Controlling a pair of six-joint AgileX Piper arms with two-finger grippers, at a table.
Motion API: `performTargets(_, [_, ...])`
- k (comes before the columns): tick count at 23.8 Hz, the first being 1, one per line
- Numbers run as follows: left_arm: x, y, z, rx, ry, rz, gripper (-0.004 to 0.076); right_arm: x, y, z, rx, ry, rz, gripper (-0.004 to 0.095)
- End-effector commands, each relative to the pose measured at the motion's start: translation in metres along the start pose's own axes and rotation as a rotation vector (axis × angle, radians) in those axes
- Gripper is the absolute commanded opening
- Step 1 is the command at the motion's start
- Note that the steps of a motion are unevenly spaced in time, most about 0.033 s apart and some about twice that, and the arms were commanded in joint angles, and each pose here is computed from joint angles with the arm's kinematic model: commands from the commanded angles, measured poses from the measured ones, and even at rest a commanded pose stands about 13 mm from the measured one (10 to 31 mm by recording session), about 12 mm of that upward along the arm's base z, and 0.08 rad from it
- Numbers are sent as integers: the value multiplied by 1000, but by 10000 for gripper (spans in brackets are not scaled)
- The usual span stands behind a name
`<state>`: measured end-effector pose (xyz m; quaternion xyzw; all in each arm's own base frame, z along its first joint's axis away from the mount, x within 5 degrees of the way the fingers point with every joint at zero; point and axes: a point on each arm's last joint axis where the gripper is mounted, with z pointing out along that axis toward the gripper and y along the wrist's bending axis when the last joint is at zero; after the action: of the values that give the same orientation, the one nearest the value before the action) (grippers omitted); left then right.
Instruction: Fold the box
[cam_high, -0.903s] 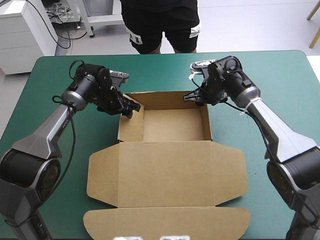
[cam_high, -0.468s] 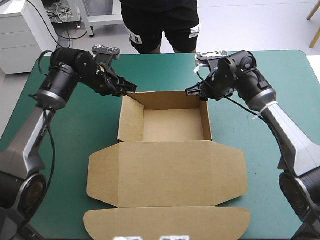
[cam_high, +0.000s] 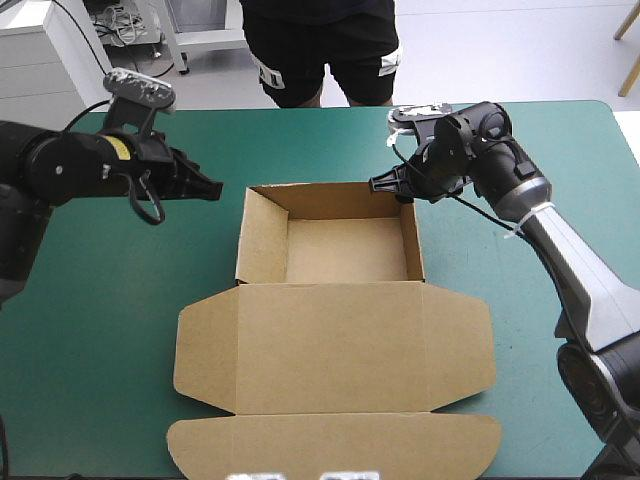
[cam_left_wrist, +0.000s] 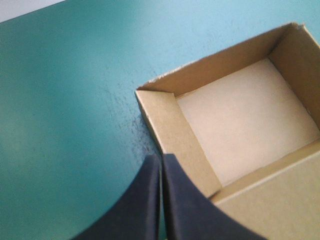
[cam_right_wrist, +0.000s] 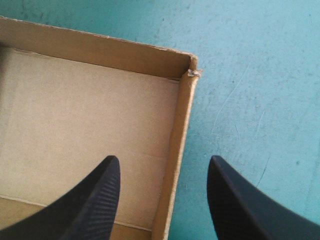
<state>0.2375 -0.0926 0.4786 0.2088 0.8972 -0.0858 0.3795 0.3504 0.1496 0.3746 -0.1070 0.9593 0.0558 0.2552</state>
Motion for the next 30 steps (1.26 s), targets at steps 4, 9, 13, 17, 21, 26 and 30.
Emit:
performTargets(4, [56, -6, -22, -7, 2, 14, -8, -4, 1, 1, -9, -29, -6, 493])
performTargets(9, [96, -10, -23, -7, -13, 12, -8, 0, 0, 25, 13, 35, -12, 493])
performTargets(13, [129, -12, -18, -4, 29, 12, -8, 1, 0, 43, 21, 74, -15, 493])
performTargets(17, [172, -14, -11, -6, 32, 8, -8, 2, 1, 65, 29, 122, -17, 493])
performTargets(21, [216, -19, -5, 11, 42, -5, -8, 4, 2, 82, 32, 159, -17, 491])
performTargets(26, [256, -22, -1, 9, 20, -6, -8, 5, 2, 85, 30, 167, -15, 149])
performTargets(30, [269, -22, 1, 8, 14, -6, -8, 5, 2, 86, 34, 168, -18, -18])
